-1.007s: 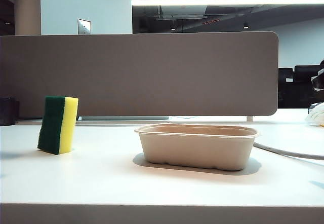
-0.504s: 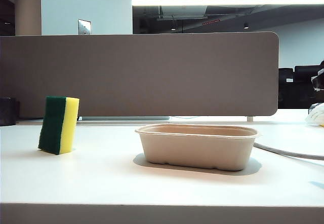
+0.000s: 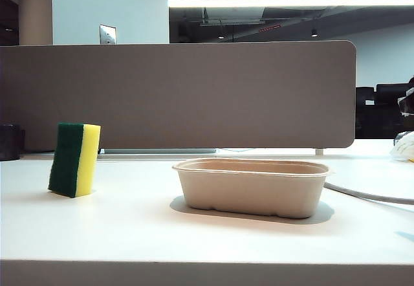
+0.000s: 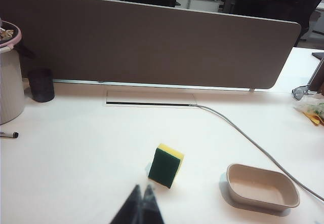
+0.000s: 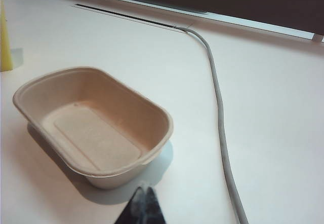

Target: Take out the cleaning sponge from the paper lunch box and place it on the table.

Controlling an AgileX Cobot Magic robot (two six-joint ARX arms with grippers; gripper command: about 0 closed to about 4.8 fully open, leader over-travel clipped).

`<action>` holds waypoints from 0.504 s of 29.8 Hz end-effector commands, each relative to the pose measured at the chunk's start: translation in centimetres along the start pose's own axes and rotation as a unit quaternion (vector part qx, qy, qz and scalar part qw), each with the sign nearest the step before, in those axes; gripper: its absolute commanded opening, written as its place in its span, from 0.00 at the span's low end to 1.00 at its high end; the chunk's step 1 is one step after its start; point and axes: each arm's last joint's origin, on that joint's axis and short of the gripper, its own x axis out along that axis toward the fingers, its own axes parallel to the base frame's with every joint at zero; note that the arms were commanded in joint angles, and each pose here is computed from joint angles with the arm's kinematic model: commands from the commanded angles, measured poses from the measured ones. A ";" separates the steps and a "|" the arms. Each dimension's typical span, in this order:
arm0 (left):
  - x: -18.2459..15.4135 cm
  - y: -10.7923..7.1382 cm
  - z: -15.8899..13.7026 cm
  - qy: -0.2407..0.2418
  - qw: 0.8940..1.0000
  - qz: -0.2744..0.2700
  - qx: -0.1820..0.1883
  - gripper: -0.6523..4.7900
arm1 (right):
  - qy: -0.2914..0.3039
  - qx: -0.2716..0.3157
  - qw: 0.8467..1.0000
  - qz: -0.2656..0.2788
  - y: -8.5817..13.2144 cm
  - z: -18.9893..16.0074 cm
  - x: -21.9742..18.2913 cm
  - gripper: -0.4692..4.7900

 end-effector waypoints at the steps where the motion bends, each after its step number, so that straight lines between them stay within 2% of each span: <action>1: 0.1 0.0 0.1 0.002 1.000 0.002 0.024 0.11 | -0.008 0.003 1.000 0.000 0.0 0.2 0.0 0.08; 7: 0.1 -0.1 0.2 -0.007 1.000 -0.001 0.028 0.11 | -0.008 0.003 1.000 0.000 0.0 0.2 0.0 0.08; 11: 0.5 -0.1 -0.1 0.010 1.000 0.002 0.026 0.11 | -0.008 0.003 1.000 0.000 0.0 0.2 0.0 0.08; 13: 1.1 -0.2 -0.4 0.023 0.999 0.005 0.037 0.11 | -0.008 0.003 1.000 0.000 0.0 0.2 0.0 0.08; 15: 1.9 -0.7 -1.3 0.043 0.996 0.029 0.067 0.11 | -0.008 0.003 1.000 0.000 0.0 0.2 0.0 0.08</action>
